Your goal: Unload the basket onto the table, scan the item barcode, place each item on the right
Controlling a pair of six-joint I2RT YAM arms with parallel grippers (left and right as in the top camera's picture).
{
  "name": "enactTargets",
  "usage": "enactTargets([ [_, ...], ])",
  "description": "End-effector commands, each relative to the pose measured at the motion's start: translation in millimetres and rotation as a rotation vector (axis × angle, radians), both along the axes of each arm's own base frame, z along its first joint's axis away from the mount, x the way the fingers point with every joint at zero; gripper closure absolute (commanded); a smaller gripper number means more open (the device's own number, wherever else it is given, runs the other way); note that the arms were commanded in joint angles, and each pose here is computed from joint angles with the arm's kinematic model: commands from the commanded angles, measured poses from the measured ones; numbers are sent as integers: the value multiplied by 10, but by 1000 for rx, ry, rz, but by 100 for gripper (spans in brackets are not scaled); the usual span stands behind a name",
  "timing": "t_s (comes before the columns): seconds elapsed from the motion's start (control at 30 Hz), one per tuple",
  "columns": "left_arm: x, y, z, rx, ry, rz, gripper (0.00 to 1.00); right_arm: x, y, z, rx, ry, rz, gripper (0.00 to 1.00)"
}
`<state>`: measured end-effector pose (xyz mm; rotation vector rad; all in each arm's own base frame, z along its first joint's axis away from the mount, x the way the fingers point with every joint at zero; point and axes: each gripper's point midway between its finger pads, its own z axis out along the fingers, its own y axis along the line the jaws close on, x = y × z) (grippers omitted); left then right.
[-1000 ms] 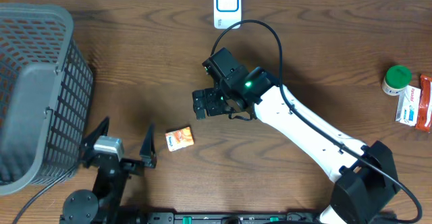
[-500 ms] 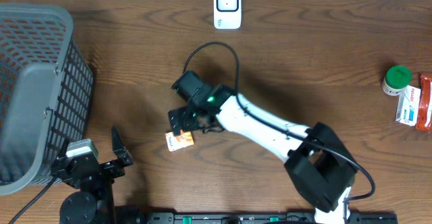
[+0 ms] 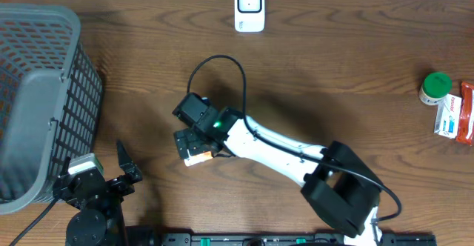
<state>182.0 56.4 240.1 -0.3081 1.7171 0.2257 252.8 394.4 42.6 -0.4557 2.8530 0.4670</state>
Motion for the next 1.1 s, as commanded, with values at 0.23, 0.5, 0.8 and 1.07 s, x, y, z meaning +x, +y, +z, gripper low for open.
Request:
enactTargets([
  [0.23, -37, 19, 16, -14, 2, 15, 1, -208, 38, -570, -107, 38, -18, 1],
  [0.5, -44, 18, -21, -14, 18, 15, 1, -246, -38, -616, -144, 63, -19, 11],
  [0.8, -74, 17, -154, -17, 74, 16, 1, -249, -190, -601, -180, 114, -38, 31],
  [1.07, -75, 17, -160, -17, 77, 16, 2, -225, -281, -72, -124, 261, -41, 30],
])
